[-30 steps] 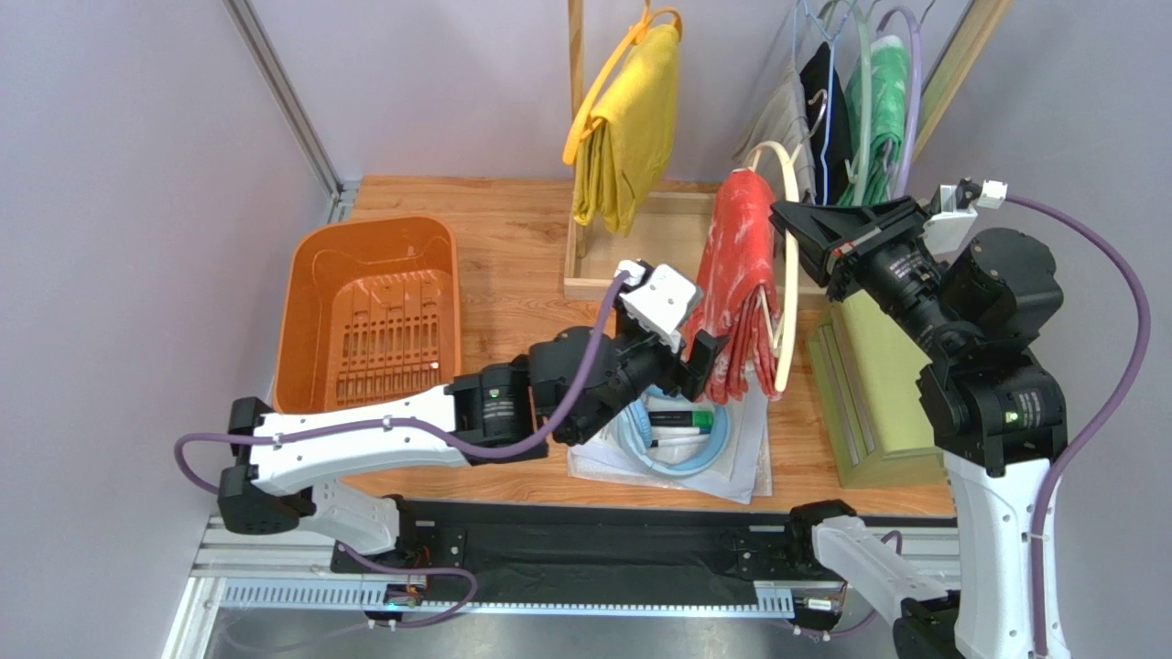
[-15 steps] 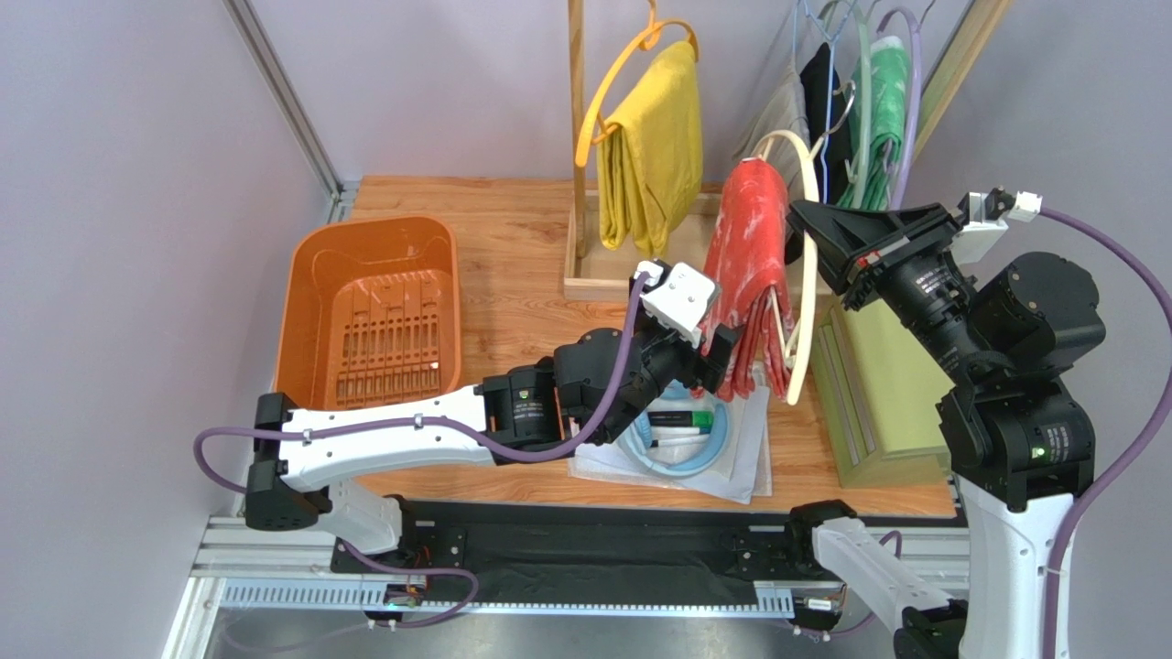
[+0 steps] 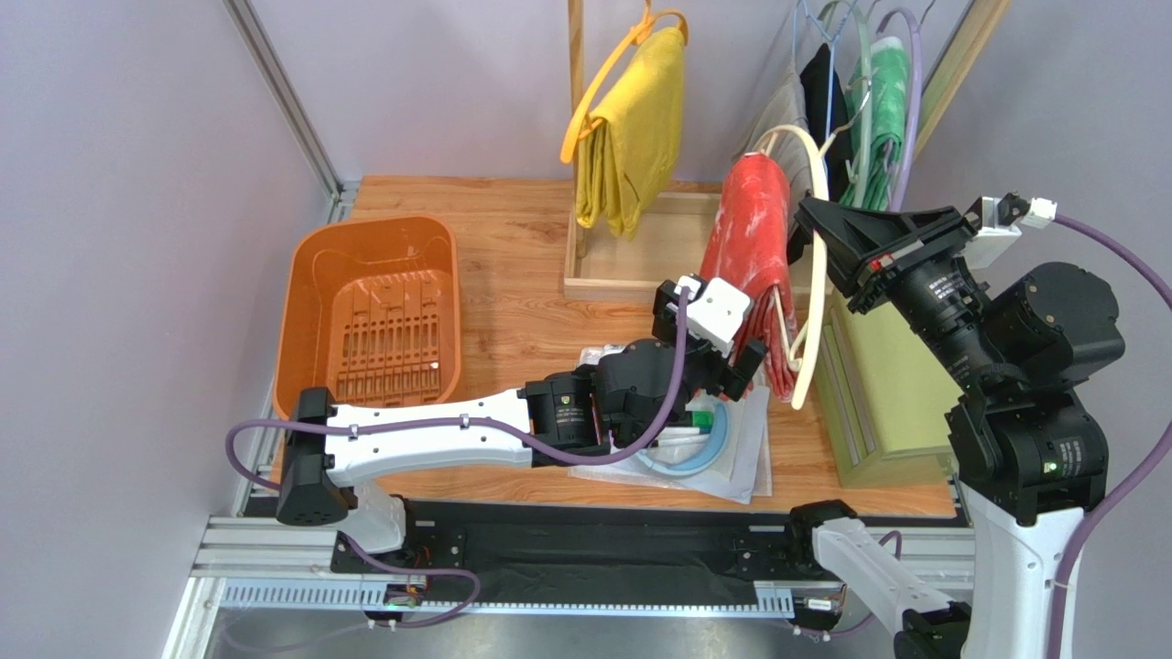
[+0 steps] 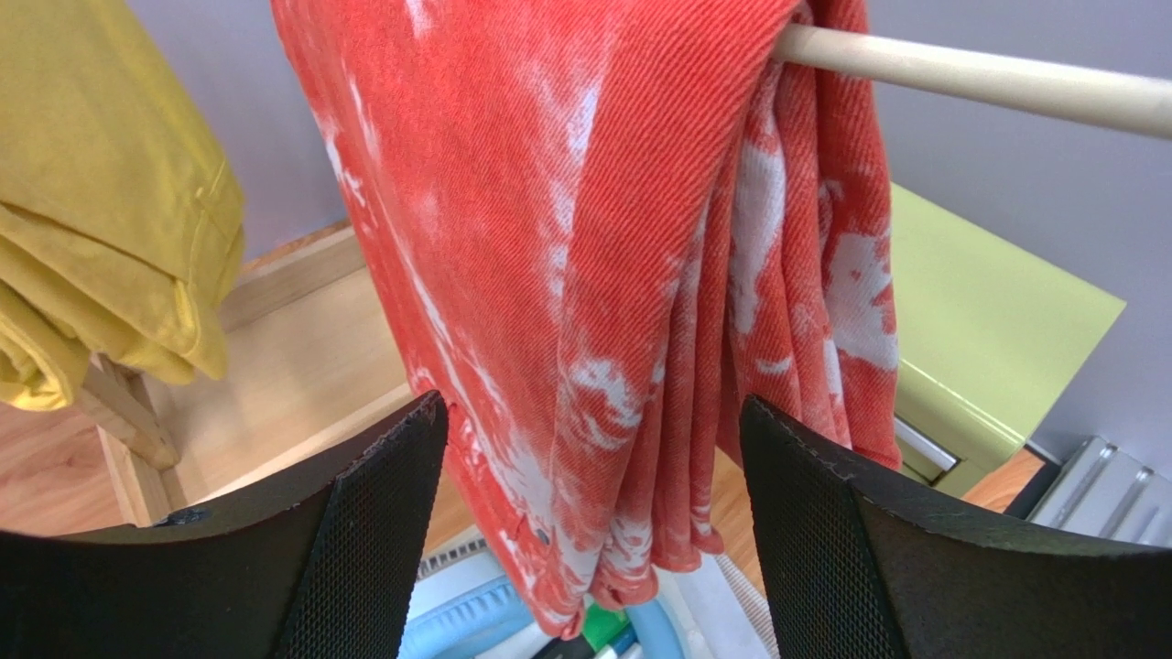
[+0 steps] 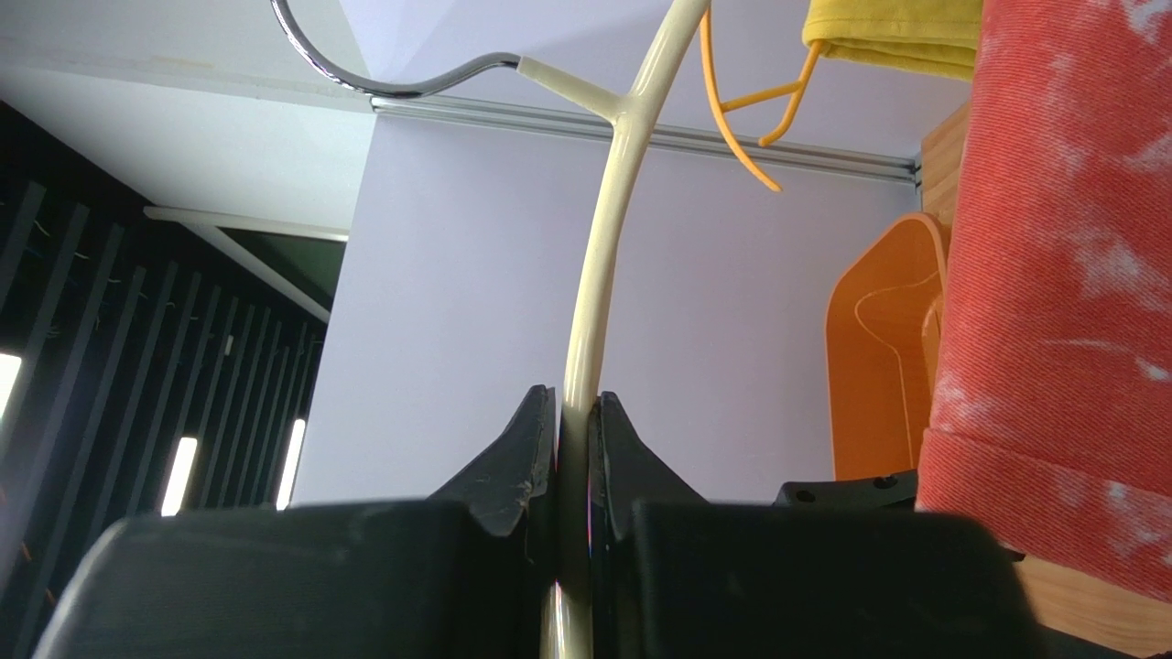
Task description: Remove the trousers from the hanger
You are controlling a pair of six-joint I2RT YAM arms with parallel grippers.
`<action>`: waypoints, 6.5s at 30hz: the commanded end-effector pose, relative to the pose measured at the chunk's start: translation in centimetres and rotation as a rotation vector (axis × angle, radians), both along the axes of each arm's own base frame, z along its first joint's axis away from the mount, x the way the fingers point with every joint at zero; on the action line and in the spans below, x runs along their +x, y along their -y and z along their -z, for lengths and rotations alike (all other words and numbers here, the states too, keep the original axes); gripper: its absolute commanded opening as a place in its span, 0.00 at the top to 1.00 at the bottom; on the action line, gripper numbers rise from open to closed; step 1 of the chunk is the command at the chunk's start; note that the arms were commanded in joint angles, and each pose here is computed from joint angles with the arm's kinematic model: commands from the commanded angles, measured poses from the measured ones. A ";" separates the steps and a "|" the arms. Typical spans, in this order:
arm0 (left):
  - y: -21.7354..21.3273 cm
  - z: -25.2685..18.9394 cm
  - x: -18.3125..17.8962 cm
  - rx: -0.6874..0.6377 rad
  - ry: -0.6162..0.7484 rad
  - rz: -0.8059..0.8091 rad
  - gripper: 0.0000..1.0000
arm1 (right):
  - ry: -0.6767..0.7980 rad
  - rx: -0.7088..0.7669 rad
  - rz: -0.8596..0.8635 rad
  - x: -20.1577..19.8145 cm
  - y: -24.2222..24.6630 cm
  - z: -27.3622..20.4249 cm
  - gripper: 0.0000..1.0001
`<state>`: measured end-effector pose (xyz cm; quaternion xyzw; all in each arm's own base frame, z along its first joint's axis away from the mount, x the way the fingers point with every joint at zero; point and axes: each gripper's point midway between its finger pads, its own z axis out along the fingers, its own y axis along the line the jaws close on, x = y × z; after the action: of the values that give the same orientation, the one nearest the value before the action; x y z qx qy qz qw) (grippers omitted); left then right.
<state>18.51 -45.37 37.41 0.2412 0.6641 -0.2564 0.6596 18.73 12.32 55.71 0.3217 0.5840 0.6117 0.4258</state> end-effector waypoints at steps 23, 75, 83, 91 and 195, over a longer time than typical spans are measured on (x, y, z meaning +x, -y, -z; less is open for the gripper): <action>0.1 -6.3 2.1 -0.193 -0.005 -0.087 0.23 | 0.307 0.108 -0.001 -6.8 1.4 -7.9 1.00; -3.6 -17.7 -0.5 -0.274 0.135 0.049 1.00 | 0.224 0.037 0.023 -5.6 1.3 -3.4 1.00; -4.6 -20.0 -2.0 -0.168 0.277 0.053 1.00 | 0.161 -0.040 0.027 -4.5 1.0 -1.0 1.00; -6.0 -22.9 -2.7 -0.164 0.346 0.052 1.00 | 0.072 -0.111 0.035 -3.7 1.0 3.6 1.00; -35.9 -16.6 8.4 0.086 0.198 -0.600 1.00 | 0.057 -0.489 0.065 -2.0 1.8 14.4 1.00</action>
<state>26.70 -10.94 48.93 0.1286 0.6792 0.0316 0.7219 16.96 10.28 38.14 0.2517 0.7198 0.4300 0.4834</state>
